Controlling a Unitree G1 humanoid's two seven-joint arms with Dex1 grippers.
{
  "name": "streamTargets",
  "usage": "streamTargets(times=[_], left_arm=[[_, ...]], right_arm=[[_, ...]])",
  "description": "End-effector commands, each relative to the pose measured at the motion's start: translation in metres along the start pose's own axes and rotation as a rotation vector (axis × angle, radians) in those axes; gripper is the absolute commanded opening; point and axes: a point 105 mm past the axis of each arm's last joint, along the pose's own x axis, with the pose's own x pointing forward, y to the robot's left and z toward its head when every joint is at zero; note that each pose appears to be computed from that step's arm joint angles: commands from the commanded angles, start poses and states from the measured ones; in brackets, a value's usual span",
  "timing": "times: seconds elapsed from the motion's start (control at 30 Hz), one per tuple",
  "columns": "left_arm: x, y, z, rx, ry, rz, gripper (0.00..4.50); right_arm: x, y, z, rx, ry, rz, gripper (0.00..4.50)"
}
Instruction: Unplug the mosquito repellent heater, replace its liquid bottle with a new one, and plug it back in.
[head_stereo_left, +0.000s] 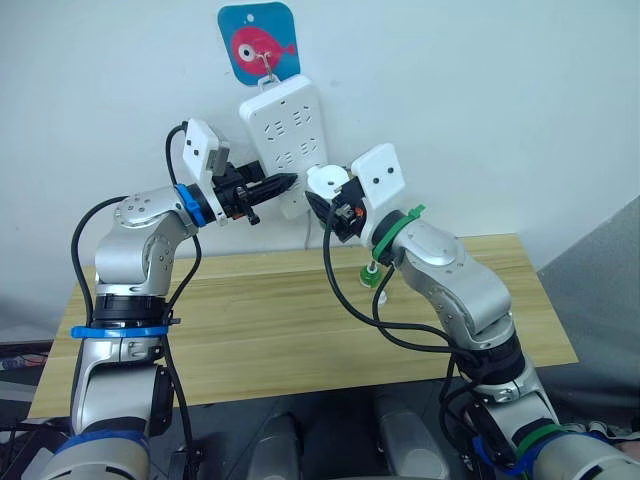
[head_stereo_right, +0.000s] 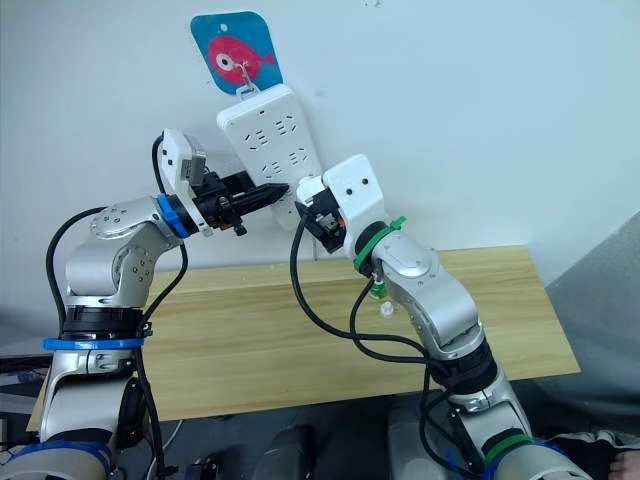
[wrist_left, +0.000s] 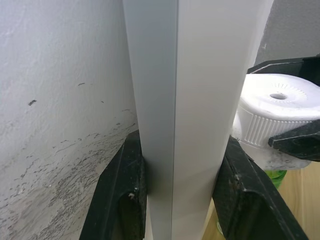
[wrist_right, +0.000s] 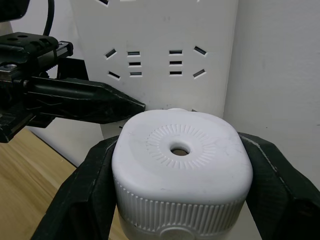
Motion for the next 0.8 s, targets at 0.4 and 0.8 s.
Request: streamTargets(times=[0.4, 0.8], left_arm=[[0.004, -0.015, 0.012, 0.051, -0.032, -0.056, 1.32], [-0.004, -0.001, 0.003, 0.082, 0.0, 0.015, 1.32]], right_arm=[[0.021, -0.002, 0.009, -0.019, -0.081, -0.005, 3.04], [0.015, -0.001, 0.006, 0.037, -0.063, 0.027, 3.77]])
